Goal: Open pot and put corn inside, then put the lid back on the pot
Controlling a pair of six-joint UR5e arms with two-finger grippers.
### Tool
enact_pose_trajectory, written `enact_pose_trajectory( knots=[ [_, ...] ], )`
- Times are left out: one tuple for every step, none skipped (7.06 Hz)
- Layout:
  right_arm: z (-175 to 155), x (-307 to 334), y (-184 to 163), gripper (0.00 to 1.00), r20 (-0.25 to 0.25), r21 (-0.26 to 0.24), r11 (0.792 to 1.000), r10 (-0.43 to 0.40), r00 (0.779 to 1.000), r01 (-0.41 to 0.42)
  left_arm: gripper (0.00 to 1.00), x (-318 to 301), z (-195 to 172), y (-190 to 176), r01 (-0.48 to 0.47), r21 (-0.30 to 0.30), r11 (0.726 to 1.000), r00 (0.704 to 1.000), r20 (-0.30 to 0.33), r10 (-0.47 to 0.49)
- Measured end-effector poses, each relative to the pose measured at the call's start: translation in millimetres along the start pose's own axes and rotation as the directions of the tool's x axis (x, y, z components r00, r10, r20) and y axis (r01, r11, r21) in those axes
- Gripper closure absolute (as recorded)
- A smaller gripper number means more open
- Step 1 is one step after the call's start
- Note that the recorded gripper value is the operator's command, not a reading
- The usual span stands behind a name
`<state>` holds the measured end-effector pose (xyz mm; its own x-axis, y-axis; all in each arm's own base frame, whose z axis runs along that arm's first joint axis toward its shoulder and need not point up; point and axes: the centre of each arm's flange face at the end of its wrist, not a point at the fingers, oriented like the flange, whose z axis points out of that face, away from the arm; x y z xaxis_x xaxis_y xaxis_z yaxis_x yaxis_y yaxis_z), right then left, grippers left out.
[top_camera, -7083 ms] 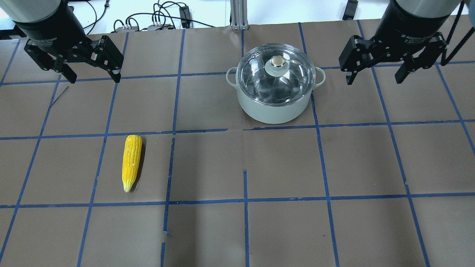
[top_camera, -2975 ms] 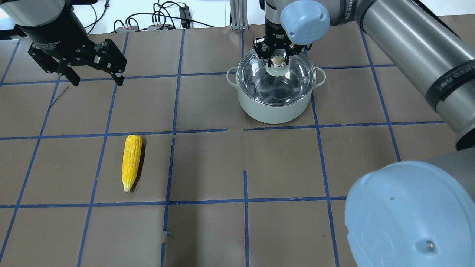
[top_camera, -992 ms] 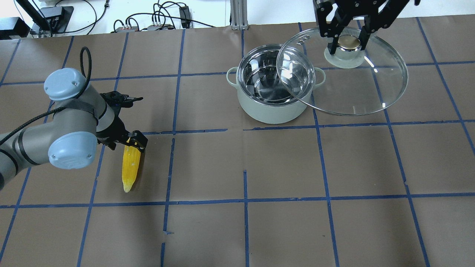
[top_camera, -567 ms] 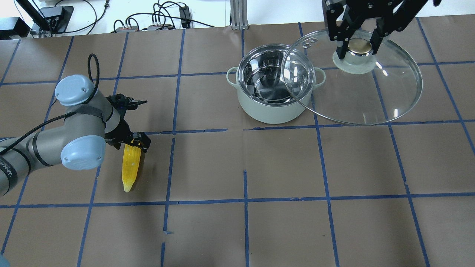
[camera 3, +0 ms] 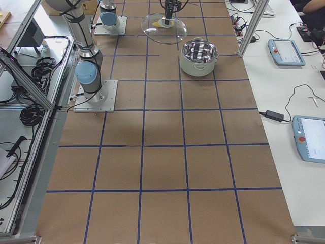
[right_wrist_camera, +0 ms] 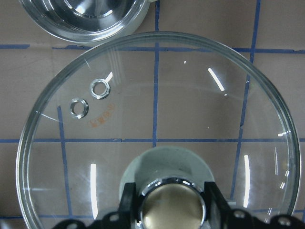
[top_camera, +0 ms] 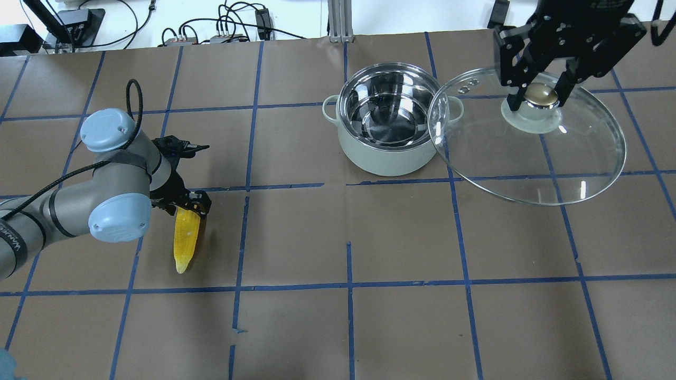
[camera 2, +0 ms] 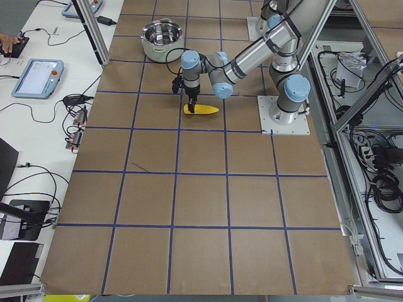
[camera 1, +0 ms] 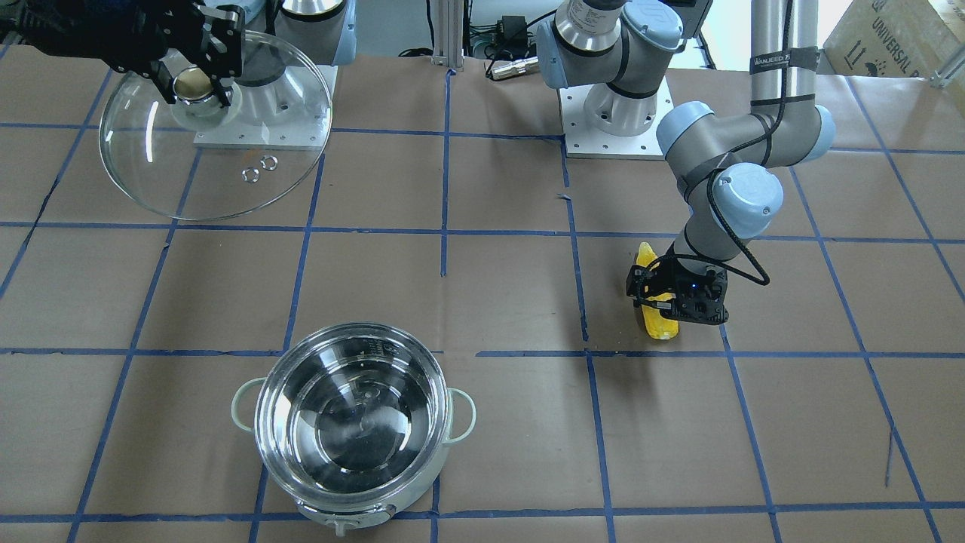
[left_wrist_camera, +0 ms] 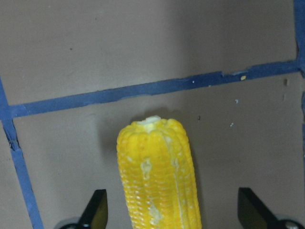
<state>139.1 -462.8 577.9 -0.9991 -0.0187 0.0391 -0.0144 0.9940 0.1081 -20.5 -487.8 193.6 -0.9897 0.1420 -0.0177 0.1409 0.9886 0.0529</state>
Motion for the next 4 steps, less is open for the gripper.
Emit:
enact_pose_trajectory(
  knots=[
    [27.8,3.7,3.4,0.75,0.002,0.013,1.000,0.009,1.000,-0.009,0.82,-0.2,2.2,0.6,0.000,-0.009,1.000,1.000,0.000,0.000],
    [51.2,5.7,3.6,0.75,0.003,0.021,1.000,0.017,1.000,-0.017,0.89,-0.5,1.8,1.5,0.000,-0.013,1.000,1.000,0.002,0.000],
    [65.9,6.4,1.3,0.75,0.001,0.027,0.999,0.022,1.000,-0.022,0.89,-0.8,-2.0,1.6,0.002,-0.010,1.000,1.000,0.005,-0.002],
    [73.3,6.8,-0.5,0.75,-0.002,0.033,0.999,0.026,1.000,-0.026,0.89,-0.2,-9.2,1.8,0.014,-0.004,1.000,1.000,0.007,-0.014]
  ],
)
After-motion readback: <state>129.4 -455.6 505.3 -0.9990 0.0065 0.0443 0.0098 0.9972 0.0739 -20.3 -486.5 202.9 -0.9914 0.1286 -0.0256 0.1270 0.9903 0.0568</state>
